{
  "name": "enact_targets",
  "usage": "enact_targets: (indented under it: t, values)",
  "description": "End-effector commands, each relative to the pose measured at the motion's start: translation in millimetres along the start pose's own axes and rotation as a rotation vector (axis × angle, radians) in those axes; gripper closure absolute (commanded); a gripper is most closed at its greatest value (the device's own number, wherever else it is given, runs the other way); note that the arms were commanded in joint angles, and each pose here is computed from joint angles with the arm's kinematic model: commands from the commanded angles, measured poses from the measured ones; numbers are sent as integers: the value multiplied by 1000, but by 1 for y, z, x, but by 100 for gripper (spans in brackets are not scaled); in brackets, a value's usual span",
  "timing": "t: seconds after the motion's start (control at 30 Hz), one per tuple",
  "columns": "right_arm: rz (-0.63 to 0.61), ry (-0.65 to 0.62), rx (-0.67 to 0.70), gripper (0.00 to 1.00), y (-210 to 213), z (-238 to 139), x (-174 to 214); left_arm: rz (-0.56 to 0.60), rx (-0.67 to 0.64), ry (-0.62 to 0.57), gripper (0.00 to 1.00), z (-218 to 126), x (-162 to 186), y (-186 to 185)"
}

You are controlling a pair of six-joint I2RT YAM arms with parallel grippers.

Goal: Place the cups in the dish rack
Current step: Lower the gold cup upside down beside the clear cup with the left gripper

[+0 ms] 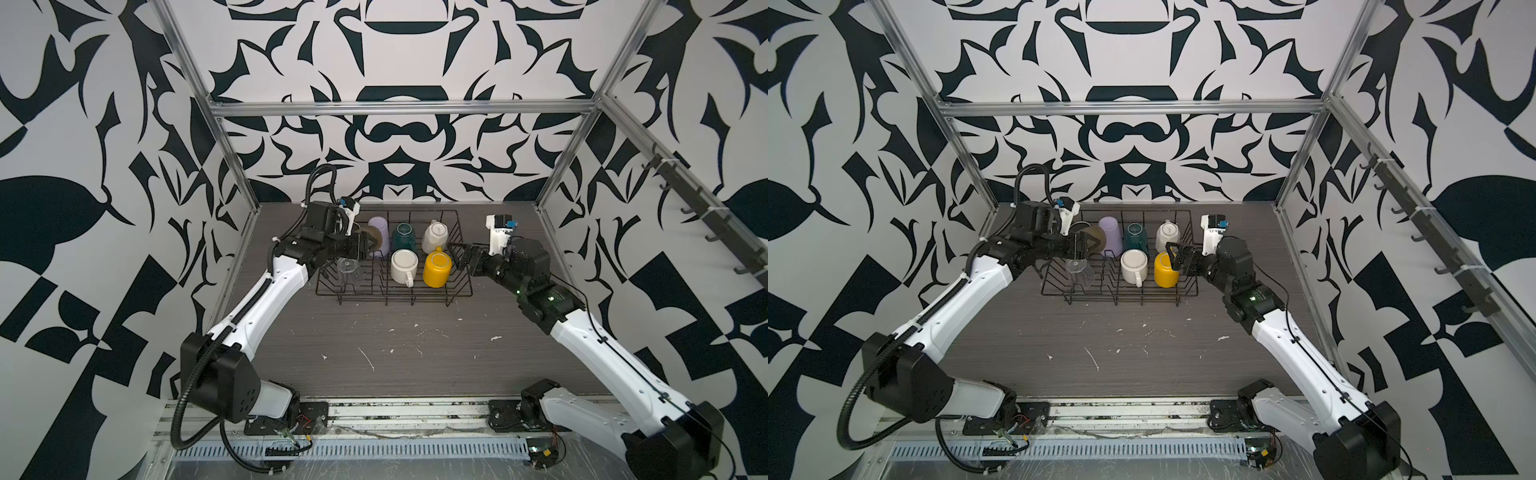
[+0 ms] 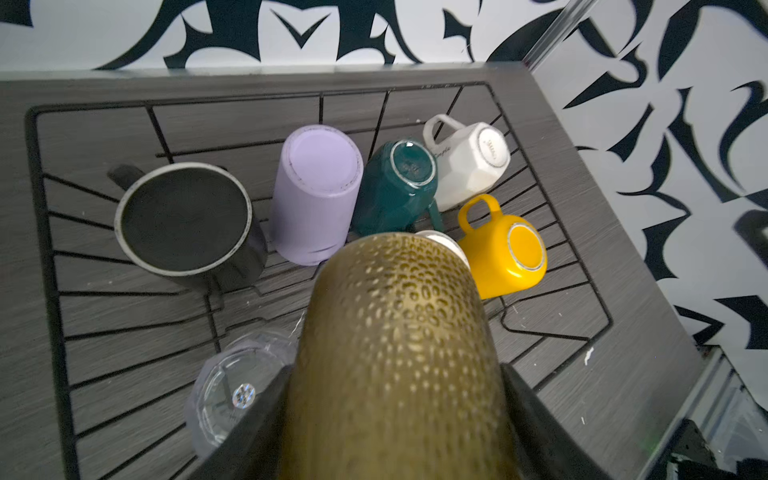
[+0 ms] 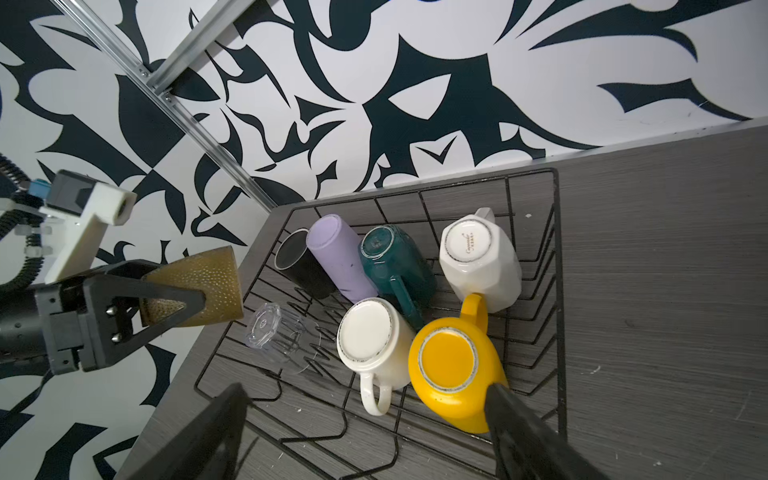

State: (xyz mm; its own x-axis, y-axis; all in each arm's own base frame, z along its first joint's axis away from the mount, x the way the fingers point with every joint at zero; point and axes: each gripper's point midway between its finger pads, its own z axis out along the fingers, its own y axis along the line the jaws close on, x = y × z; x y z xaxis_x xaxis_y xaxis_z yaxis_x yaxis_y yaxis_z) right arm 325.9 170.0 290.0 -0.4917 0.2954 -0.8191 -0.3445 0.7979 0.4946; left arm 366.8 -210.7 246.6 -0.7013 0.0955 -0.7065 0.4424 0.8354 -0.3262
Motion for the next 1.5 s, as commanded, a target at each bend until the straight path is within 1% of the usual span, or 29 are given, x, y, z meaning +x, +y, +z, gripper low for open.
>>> enact_targets:
  t: [0.0,0.3,0.53,0.7,0.87,1.1,1.2,1.23,1.27,1.33,1.4,1.47]
  values:
    - [-26,-68,-8,6,5,-6,-15,5,-98,106,100,2,18,9]
    - [-35,-56,-11,5,7,-1,-17,21,-176,203,100,21,28,11]
    - [-31,-72,14,5,0,-5,-15,35,-191,273,100,42,40,10]
    - [-39,-49,2,5,4,-3,-14,47,-192,317,100,57,49,10]
    - [-20,-60,6,6,1,-4,-11,54,-246,373,100,67,61,21]
    - [-30,-37,-3,6,4,0,-11,50,-249,417,100,87,74,25]
    - [-20,-38,-3,6,2,0,-9,53,-256,441,94,93,81,28]
    - [-18,-40,-1,6,1,-1,-8,52,-262,447,91,95,82,30]
    - [-16,-41,3,6,0,-1,-7,53,-267,450,84,97,83,31]
    - [-21,-41,4,6,0,-1,-7,51,-267,460,76,101,86,32]
    - [-27,-33,9,6,-1,0,-6,49,-269,472,66,105,90,34]
    - [-29,-30,6,6,1,0,-8,49,-281,482,51,108,92,37]
